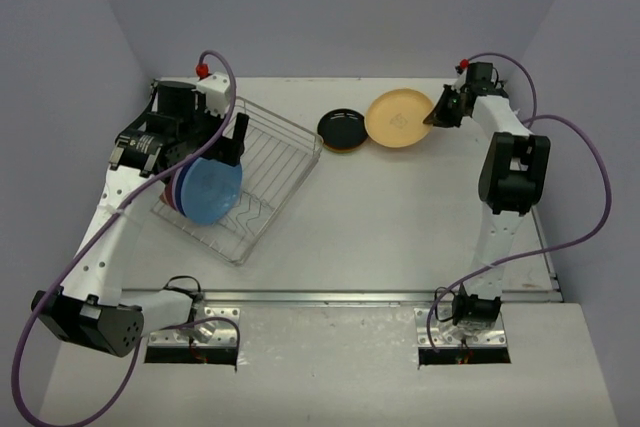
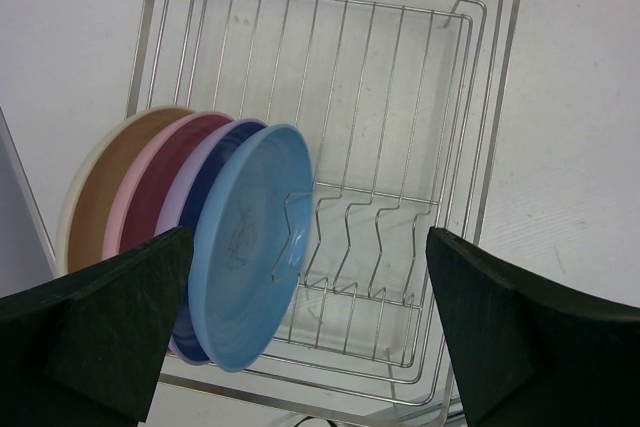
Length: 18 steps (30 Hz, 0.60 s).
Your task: Unload the plates from the dish rack
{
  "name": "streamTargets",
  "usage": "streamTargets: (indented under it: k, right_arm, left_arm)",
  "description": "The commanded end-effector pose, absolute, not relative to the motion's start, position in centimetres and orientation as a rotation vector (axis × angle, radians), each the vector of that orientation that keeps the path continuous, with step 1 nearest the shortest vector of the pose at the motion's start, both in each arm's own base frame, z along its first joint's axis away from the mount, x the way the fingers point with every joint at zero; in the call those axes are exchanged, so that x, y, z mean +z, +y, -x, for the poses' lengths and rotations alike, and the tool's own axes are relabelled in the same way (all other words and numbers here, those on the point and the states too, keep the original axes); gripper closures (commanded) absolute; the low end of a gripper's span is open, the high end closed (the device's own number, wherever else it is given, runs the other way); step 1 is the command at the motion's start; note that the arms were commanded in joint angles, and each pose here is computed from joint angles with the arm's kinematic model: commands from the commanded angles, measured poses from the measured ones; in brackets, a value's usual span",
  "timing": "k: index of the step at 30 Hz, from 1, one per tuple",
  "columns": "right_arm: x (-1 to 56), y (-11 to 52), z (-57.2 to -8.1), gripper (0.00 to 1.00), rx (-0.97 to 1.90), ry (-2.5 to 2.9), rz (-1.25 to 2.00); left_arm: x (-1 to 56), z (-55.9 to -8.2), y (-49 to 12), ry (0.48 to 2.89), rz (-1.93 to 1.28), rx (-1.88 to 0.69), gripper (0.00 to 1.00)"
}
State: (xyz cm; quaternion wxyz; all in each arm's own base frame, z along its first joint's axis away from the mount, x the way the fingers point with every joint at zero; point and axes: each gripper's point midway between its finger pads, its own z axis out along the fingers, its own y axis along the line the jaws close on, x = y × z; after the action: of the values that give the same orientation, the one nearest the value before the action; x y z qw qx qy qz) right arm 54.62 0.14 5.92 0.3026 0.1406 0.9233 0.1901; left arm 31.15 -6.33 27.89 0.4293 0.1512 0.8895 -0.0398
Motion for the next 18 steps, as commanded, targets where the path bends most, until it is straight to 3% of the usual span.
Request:
streamTargets:
  k: [1, 18]
  right_arm:
    - [8.7, -0.3, -57.5, 1.0, 0.531, 2.349, -0.344]
    - [3.7, -5.5, -55.5, 0.98, 0.51, 2.424, -0.403]
  left_arm:
    - [28.3, -31.7, -5.8, 2.186, -0.329, -0.081, 0.0]
    - [27.2, -31.6, -5.1, 2.214, -0.298, -0.065, 0.0]
